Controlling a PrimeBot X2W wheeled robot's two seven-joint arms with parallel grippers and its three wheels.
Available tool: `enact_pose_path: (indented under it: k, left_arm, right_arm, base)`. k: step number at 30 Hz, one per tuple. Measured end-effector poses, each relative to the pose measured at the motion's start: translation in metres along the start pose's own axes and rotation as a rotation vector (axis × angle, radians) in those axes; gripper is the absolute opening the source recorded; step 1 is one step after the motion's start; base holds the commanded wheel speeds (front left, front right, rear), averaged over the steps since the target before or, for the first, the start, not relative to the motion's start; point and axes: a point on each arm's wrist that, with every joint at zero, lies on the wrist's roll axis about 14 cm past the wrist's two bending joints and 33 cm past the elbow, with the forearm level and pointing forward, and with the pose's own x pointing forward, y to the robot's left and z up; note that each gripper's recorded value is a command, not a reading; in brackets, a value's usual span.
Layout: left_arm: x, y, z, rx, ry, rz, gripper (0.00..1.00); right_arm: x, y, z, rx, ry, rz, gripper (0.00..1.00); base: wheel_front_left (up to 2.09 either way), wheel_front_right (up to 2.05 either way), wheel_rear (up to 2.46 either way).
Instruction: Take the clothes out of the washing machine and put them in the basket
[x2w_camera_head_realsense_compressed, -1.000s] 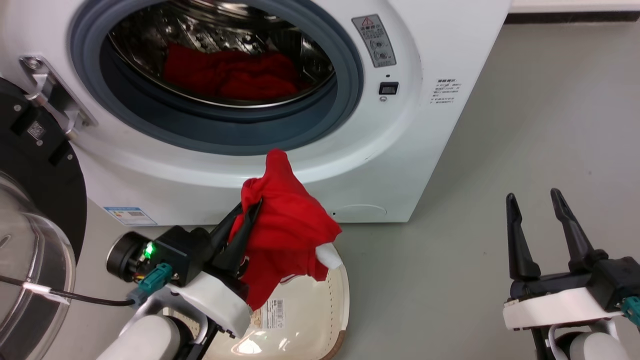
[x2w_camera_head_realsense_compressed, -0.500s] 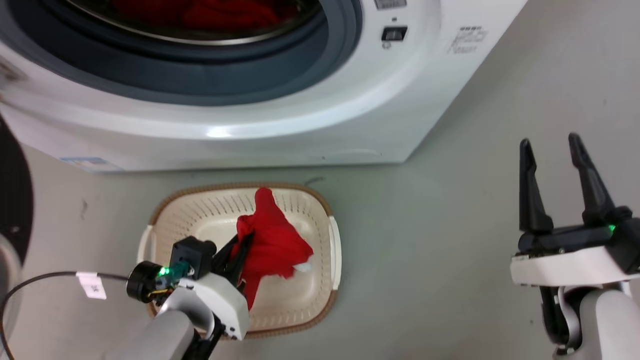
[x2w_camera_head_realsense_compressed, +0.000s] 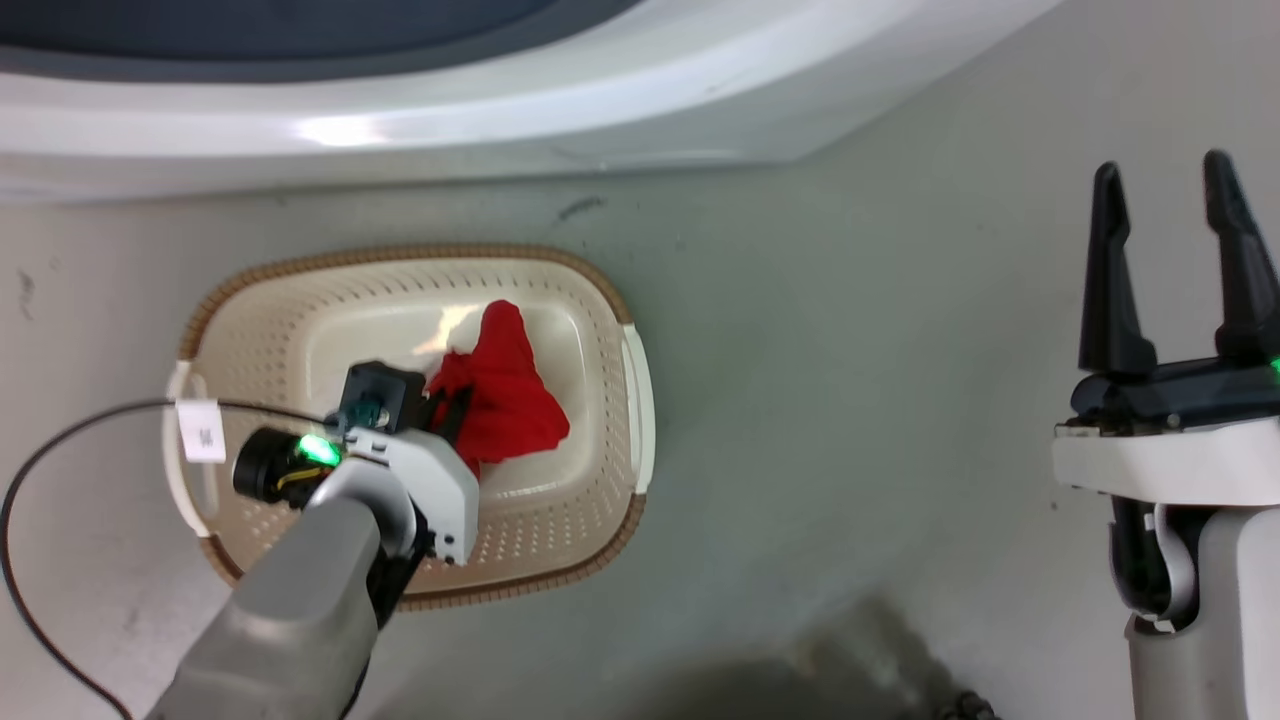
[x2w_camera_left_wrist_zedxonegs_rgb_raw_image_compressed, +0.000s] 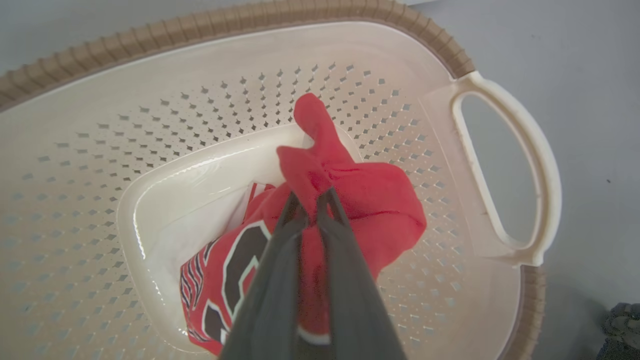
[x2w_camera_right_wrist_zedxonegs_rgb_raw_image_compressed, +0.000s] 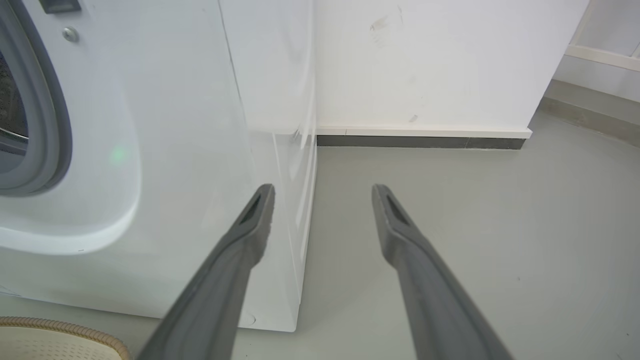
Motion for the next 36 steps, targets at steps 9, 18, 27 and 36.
enact_pose_path:
  k: [9, 18, 27, 36]
  left_arm:
    - [0.036, 0.020, -0.057, 0.055, 0.225, 0.016, 0.00]
    - [0.045, 0.024, -0.085, 0.083, 0.327, 0.015, 1.00]
    - [0.029, 0.014, -0.057, 0.086, 0.232, 0.022, 1.00]
    - [-0.003, 0.013, 0.009, -0.010, 0.004, 0.105, 1.00]
  right_arm:
    - [0.013, -0.009, -0.044, -0.009, 0.069, -0.018, 1.00]
    - [0.015, -0.012, -0.058, -0.009, 0.092, -0.025, 1.00]
    - [0.011, -0.009, -0.031, -0.007, 0.048, -0.018, 1.00]
    - [-0.006, 0.004, 0.008, -0.005, -0.009, 0.009, 1.00]
  base:
    - [0.00, 0.00, 0.00]
    - [0.00, 0.00, 0.00]
    - [0.00, 0.00, 0.00]
    - [0.00, 0.00, 0.00]
